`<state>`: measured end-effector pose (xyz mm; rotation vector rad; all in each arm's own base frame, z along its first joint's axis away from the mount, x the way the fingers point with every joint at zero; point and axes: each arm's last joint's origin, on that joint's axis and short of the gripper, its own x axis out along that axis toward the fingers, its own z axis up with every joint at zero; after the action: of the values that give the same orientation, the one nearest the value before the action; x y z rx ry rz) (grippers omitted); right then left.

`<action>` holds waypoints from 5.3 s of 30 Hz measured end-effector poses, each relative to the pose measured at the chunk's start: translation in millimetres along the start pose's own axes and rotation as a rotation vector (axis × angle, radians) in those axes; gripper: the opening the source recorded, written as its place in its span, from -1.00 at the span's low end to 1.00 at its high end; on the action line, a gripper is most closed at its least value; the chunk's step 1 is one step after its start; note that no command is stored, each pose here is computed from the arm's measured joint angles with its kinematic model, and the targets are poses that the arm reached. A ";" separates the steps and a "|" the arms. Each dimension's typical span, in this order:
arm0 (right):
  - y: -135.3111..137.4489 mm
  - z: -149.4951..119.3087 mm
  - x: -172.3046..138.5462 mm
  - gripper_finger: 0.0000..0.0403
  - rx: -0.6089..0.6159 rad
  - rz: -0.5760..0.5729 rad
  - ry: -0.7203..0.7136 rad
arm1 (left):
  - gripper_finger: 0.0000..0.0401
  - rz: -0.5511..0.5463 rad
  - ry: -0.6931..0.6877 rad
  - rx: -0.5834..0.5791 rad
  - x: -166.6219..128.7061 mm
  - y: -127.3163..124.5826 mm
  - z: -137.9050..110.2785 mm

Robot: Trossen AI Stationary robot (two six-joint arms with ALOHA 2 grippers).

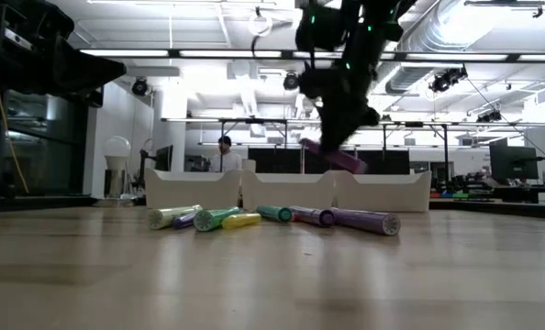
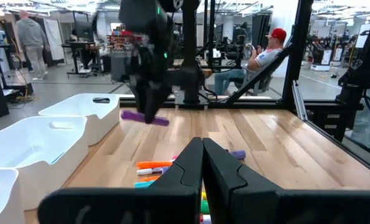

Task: Pick & Place Markers
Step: Put the light violet highlighter pen into the left white bin

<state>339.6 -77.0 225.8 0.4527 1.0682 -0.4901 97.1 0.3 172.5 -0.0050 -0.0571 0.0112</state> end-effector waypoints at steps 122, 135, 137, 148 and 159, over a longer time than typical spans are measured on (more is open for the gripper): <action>7.8 82.7 -86.9 -0.66 -0.254 0.612 -0.820 | -0.72 0.097 0.021 -0.386 160.1 67.2 117.4; 7.1 83.7 -92.3 -0.19 -0.238 0.623 -0.847 | -0.72 0.098 0.020 -0.392 160.0 67.2 117.5; 3.5 83.8 -93.8 -0.13 -0.230 0.613 -0.845 | -0.72 0.106 0.018 -0.392 160.0 67.4 117.5; -47.4 70.1 -133.9 -0.01 -0.074 0.287 -0.817 | -0.72 0.248 0.012 -0.376 159.0 71.6 115.5; -82.4 39.8 -153.5 -0.01 0.002 0.041 -0.632 | -0.72 0.505 0.250 -0.378 142.1 114.0 112.6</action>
<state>259.1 -141.7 371.7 0.2888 0.4490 -0.5487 231.3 116.4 292.4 -0.3980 0.1942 0.5037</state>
